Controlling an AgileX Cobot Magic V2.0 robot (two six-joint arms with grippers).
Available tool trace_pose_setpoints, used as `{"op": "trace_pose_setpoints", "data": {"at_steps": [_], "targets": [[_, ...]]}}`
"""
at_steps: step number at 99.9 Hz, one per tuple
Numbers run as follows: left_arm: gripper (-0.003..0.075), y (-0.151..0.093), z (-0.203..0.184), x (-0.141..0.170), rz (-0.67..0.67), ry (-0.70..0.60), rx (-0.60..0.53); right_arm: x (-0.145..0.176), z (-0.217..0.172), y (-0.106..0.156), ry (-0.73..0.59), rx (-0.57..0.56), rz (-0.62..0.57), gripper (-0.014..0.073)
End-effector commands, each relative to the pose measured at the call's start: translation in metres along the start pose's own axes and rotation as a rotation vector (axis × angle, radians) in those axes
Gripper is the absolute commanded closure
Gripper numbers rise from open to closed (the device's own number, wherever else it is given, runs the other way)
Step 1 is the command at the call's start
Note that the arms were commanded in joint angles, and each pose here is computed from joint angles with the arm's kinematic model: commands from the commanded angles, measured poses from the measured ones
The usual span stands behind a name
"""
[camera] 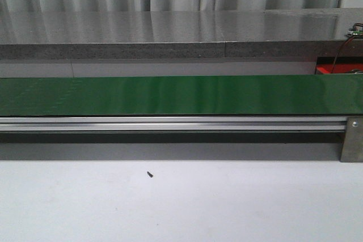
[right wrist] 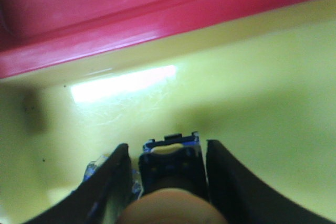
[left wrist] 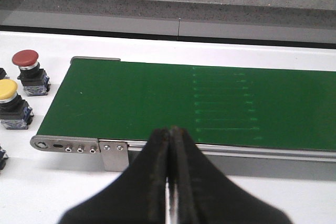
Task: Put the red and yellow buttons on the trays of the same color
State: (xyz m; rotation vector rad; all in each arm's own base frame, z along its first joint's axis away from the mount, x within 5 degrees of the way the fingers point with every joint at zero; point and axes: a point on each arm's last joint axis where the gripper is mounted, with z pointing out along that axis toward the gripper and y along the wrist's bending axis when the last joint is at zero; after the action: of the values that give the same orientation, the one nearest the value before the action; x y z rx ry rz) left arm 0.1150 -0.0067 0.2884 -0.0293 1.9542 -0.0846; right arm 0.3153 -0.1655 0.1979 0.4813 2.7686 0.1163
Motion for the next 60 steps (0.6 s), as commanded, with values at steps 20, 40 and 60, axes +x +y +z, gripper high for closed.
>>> {"op": "trace_pose_setpoints", "data": {"at_steps": [20,40,60], "targets": [[0.0740,-0.0030,-0.0036,-0.0167,-0.011,-0.109,0.025,-0.0109,-0.0189,-0.0005,-0.106,0.024,-0.001,0.0255],[0.0739,-0.0030,-0.0036,-0.0167,-0.011,-0.109,0.025,-0.0113,-0.0190,-0.0006,-0.111,0.025,0.006,0.0116],[0.0740,-0.0030,-0.0036,-0.0167,-0.011,-0.109,0.025,-0.0142,-0.0276,0.0025,-0.161,0.008,0.037,0.0116]]}}
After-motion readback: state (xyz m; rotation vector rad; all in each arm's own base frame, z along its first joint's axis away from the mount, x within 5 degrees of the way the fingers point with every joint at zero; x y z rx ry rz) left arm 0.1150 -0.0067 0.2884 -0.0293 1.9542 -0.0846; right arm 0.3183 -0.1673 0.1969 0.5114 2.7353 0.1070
